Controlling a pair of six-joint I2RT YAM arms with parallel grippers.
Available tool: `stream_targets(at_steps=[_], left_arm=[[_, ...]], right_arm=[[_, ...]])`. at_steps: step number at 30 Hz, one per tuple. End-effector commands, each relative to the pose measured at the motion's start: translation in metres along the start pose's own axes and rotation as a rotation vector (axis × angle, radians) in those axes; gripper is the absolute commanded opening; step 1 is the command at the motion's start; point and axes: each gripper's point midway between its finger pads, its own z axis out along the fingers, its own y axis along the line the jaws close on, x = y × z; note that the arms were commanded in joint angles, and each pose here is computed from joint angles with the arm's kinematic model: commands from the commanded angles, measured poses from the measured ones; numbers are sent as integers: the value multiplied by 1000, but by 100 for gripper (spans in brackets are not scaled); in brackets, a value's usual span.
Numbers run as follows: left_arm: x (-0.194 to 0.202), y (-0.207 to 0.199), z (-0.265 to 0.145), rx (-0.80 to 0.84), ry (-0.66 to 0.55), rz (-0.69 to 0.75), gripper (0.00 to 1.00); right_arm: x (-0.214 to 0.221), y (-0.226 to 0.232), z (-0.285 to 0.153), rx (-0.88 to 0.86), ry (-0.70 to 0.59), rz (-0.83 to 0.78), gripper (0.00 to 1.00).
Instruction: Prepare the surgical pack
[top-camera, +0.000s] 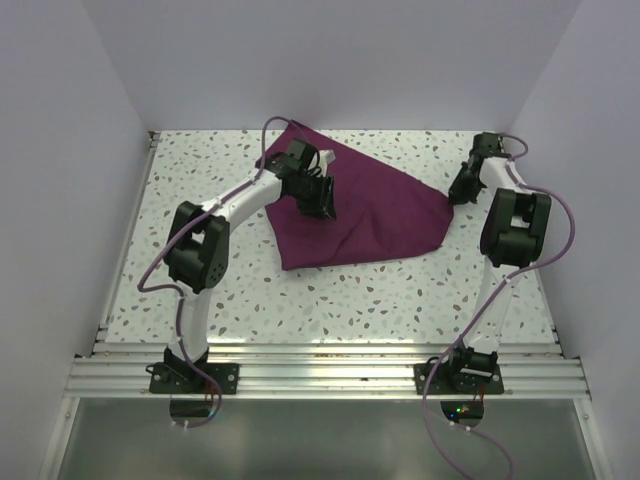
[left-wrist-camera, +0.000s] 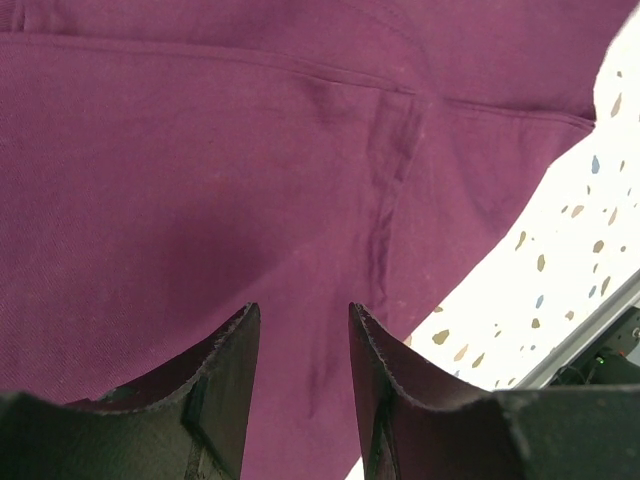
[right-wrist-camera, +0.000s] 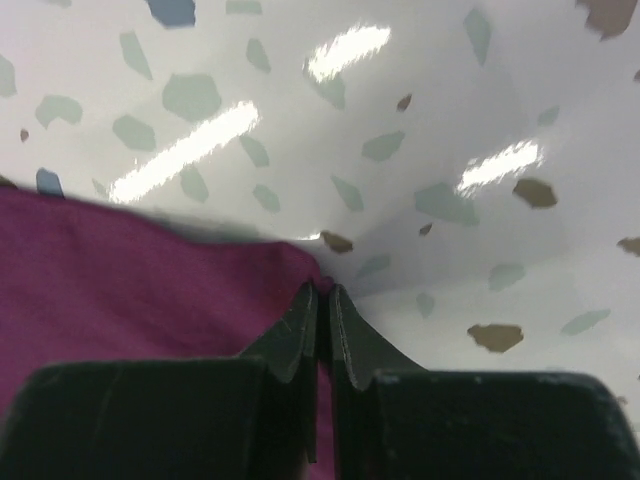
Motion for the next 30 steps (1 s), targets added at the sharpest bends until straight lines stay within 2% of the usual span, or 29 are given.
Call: stream_targets(at_steps=[1,8,15,18,22,30], left_arm=[[-6,1,0,-14,-11,38,45],[-5,2,15,19,-6,36,45],[4,14,26,-20,16,14,44],[2,16,21,-39,-8,10,45],[0,16,7,-65,-31,1,45],[8,17,2,-67,-38,-21,45]], right_arm=[[14,32,-42,-51,22,12,0],[28,98,-130,-144,-54,-86,0],[54,204,-219,-407,-124,-263,0],[71,245,-235,-500,-105,-319,0],[103,289,-237,-581,-47,-394,0],[134,330,-262,-715,-14,-434,0]])
